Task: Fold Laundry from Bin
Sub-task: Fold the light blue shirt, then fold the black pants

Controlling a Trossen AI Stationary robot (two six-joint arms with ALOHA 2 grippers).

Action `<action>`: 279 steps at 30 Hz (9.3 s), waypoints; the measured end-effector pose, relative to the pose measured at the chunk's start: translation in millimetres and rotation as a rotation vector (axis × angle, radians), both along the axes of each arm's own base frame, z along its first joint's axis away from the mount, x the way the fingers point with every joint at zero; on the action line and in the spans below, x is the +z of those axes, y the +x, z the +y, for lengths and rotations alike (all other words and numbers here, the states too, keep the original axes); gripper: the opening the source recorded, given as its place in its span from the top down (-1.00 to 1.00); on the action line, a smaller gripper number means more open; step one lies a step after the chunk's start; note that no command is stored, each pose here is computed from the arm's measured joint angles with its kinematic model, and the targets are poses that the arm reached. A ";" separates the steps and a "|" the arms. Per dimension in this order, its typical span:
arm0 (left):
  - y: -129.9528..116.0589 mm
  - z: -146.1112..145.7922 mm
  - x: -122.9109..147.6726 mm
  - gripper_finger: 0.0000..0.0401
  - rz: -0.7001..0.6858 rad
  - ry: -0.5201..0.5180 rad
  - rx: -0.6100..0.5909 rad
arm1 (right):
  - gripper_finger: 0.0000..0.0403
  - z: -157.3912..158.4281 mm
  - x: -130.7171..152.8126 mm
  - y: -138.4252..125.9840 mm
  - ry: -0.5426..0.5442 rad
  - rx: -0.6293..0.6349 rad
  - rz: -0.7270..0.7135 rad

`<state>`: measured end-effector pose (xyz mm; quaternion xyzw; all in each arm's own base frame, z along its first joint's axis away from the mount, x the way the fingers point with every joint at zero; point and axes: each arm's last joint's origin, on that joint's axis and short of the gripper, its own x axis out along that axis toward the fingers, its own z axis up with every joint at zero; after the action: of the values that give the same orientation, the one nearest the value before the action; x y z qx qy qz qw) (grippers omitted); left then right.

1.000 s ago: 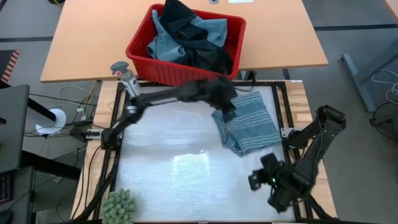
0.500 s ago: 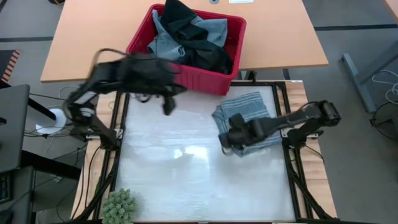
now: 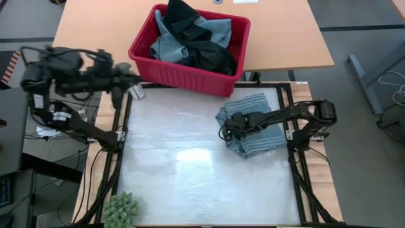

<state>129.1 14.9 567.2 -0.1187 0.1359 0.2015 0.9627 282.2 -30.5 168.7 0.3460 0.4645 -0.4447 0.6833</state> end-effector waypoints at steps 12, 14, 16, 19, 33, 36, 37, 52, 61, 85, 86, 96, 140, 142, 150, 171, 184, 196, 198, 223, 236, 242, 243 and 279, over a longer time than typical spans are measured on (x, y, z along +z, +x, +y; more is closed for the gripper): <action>-20.2 2.0 2.0 1.00 0.000 0.069 0.087 | 0.92 -82.1 -32.8 -6.4 0.070 -0.193 0.072; -20.1 2.0 1.2 1.00 0.009 0.069 0.087 | 0.92 -98.4 -28.8 -15.2 0.072 -0.237 0.068; -19.8 1.9 0.4 1.00 0.017 0.069 0.086 | 0.92 -112.8 -24.3 -26.9 0.075 -0.285 0.080; -20.6 1.8 -0.9 1.00 0.028 0.061 0.086 | 0.92 -127.9 -17.1 -44.8 0.084 -0.353 0.102; -23.6 6.2 -0.3 1.00 0.051 0.143 0.243 | 0.83 -118.4 51.2 -41.8 -0.070 -0.214 -0.158; -25.1 6.5 0.0 1.00 0.049 0.146 0.259 | 0.85 -109.0 81.0 -32.3 -0.139 -0.105 -0.261; -26.2 6.4 -0.1 1.00 0.058 0.159 0.254 | 0.85 -106.3 93.4 -28.1 -0.177 -0.054 -0.306; -31.3 5.4 -11.8 0.63 0.286 0.317 0.139 | 0.38 -118.8 221.9 71.2 -0.750 0.732 -0.242; -29.2 6.7 -11.8 0.18 0.250 0.258 0.222 | -0.31 -175.7 215.7 107.7 -0.789 0.842 0.162; -23.8 7.7 -15.9 0.11 0.232 0.181 0.288 | -0.33 -194.0 205.2 118.9 -0.679 0.996 0.037; -23.8 7.7 -15.9 0.11 0.232 0.181 0.287 | -0.33 -196.3 201.8 119.2 -0.661 0.991 0.033; -12.2 12.4 -17.4 0.18 0.266 0.255 0.468 | 0.00 -176.7 230.3 127.2 -0.816 1.011 -0.117; 33.2 24.5 -33.5 0.48 0.447 0.284 0.443 | 0.92 -190.1 193.9 48.8 -0.187 0.944 0.376; 36.7 32.5 -35.4 0.49 0.470 0.275 0.467 | 0.92 -181.6 218.2 39.9 -0.290 0.925 0.327; 79.1 105.6 -56.9 0.94 0.696 0.311 0.539 | 0.92 -134.7 304.8 -14.4 -0.577 0.770 0.097; 77.6 318.4 -179.3 1.00 1.047 -0.071 0.580 | 0.92 -45.1 354.2 -54.5 -0.736 0.854 -0.106; 98.9 300.6 -203.6 1.00 1.005 -0.375 0.453 | 0.91 -37.9 353.9 -49.6 -0.739 0.884 -0.123; 154.3 252.5 -205.3 1.00 0.975 -0.364 0.277 | 0.91 -38.4 357.4 -47.2 -0.766 0.866 -0.161; 157.8 248.6 -205.2 1.00 1.002 -0.326 0.286 | 0.91 -38.4 357.5 -47.1 -0.767 0.866 -0.162; 106.1 238.1 -187.3 1.00 1.068 -0.278 0.403 | 0.91 -38.2 355.8 -48.2 -0.757 0.889 -0.141; 88.0 210.1 -220.2 1.00 1.142 -0.426 0.401 | 0.91 -38.3 356.1 -48.1 -0.770 0.909 -0.130; 84.4 200.6 -228.4 1.00 1.138 -0.442 0.404 | 0.91 -38.4 356.3 -47.9 -0.772 0.909 -0.132; 85.5 200.5 -228.7 1.00 1.137 -0.422 0.417 | 0.91 -38.7 356.3 -47.6 -0.772 0.906 -0.133; 70.1 99.6 -69.9 -0.18 0.495 -0.029 0.150 | -0.53 -306.7 160.0 72.9 -0.540 0.866 -0.081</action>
<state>199.2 114.5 497.3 -0.0894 0.3611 0.2935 0.8806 355.1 -337.1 328.7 -0.0502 0.4069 -0.2111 0.8873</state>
